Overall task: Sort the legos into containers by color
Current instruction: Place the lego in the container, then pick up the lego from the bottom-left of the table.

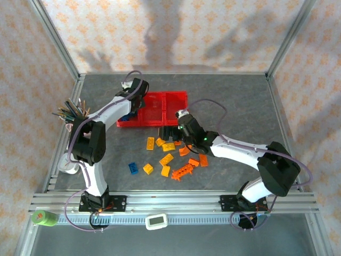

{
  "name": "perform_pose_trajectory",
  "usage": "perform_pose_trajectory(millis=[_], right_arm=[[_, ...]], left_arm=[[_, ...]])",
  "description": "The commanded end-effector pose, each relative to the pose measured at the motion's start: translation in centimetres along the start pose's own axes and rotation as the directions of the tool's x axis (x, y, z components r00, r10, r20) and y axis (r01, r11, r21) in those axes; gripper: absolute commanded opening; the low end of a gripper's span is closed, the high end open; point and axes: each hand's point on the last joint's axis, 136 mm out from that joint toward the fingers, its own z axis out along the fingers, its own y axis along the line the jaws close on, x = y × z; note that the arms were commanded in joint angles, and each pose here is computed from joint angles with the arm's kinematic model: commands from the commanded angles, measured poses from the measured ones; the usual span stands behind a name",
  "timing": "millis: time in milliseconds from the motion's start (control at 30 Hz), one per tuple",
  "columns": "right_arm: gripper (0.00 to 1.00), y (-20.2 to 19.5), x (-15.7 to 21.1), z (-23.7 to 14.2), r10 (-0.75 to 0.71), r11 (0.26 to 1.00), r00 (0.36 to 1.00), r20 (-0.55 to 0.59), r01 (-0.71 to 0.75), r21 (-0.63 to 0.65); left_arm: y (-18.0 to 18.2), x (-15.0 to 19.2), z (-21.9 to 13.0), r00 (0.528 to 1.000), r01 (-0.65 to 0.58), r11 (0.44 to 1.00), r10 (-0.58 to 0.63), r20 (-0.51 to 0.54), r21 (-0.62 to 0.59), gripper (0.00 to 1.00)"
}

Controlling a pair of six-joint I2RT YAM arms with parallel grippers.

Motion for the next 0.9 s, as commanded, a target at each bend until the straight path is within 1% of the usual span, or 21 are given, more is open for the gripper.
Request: perform_pose_trajectory(millis=[0,67,167,300,333,467,567,800,867], right_arm=[[1.0,0.0,-1.6,-0.8,-0.01,1.0,0.998,0.059,0.01,0.007],[1.0,0.0,-1.6,-0.9,-0.016,1.0,0.998,0.057,0.016,0.009],[1.0,0.1,-1.8,-1.1,-0.022,1.0,0.998,0.059,0.021,0.013],[1.0,0.4,-2.3,-1.6,-0.037,0.999,0.997,0.069,0.037,0.01],[1.0,0.3,-2.3,-1.6,-0.041,0.999,0.997,0.067,0.041,0.011],[1.0,0.3,-1.7,-1.6,-0.061,0.998,0.997,0.043,0.061,0.005],[1.0,0.1,-0.9,-1.3,-0.068,0.998,0.998,0.01,0.068,0.008],[1.0,0.9,1.9,-1.4,-0.108,0.994,0.993,-0.045,0.107,-0.025],[1.0,1.4,3.0,-1.3,-0.134,0.991,0.989,-0.064,0.131,-0.039]], left_arm=[[0.4,-2.8,0.0,0.998,0.024,1.0,-0.024,0.058,-0.01,0.34],[0.2,-2.3,1.2,1.0,0.007,1.0,-0.006,0.03,-0.023,0.39],[-0.1,-2.6,1.2,1.0,-0.005,1.0,0.006,0.025,-0.014,0.49],[0.1,-3.5,-0.2,0.999,-0.01,1.0,0.01,0.052,-0.001,0.55],[0.3,-4.2,-1.5,0.997,-0.002,1.0,0.001,0.074,0.014,0.57],[1.0,-3.5,-3.8,0.998,0.002,0.999,-0.006,0.069,0.054,0.59],[1.4,-1.9,-5.9,0.997,0.006,0.995,-0.013,0.072,0.104,0.61],[4.3,5.5,-9.4,1.0,0.0,0.99,-0.001,0.005,0.139,0.68],[5.2,7.9,-10.1,1.0,0.018,0.989,-0.015,-0.022,0.15,0.69]])
